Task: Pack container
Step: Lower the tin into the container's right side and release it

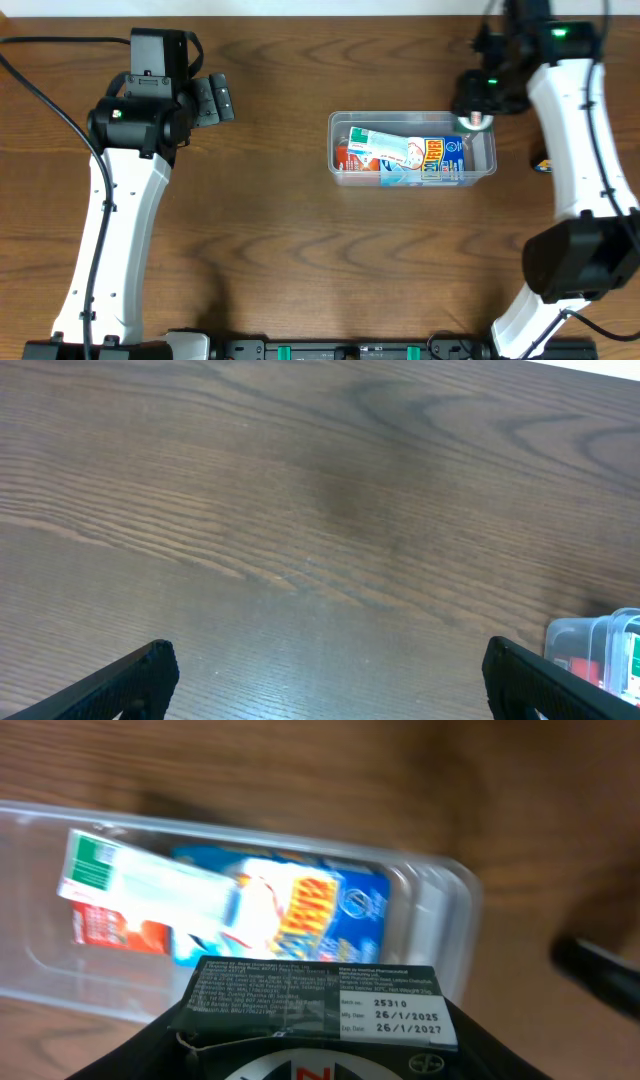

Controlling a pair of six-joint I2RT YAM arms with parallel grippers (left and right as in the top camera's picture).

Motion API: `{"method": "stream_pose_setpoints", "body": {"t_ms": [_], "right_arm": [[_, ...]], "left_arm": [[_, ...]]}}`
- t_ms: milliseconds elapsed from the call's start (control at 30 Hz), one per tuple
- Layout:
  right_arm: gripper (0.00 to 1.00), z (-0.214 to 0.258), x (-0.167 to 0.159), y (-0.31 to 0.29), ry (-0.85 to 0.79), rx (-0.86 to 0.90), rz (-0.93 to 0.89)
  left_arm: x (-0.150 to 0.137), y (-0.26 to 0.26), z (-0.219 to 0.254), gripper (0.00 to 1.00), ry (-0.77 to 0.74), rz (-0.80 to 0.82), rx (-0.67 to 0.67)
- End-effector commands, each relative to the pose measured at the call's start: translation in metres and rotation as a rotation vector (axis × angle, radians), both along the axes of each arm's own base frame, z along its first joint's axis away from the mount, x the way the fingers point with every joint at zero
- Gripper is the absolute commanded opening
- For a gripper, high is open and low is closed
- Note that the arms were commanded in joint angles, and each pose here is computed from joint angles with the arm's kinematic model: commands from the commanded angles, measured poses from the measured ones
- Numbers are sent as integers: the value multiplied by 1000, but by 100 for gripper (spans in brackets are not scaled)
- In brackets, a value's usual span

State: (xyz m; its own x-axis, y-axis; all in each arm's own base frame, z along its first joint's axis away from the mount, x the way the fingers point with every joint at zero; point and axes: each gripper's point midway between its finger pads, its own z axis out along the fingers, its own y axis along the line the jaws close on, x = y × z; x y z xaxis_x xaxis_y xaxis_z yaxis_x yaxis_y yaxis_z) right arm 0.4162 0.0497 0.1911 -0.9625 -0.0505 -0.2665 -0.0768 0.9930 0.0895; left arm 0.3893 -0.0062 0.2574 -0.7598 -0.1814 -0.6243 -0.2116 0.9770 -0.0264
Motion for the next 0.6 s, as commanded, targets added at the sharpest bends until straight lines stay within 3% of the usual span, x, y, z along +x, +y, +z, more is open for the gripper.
{"method": "stream_pose_setpoints", "body": {"t_ms": [0, 200, 567], "right_arm": [[39, 1, 5, 19, -37, -62, -32], [38, -9, 7, 28, -38, -113, -76], [36, -71, -5, 43, 170, -103, -57]], "left_arm": [[0, 3, 0, 98, 0, 22, -1], [0, 3, 0, 98, 0, 22, -1], [0, 3, 0, 98, 0, 22, -1]]}}
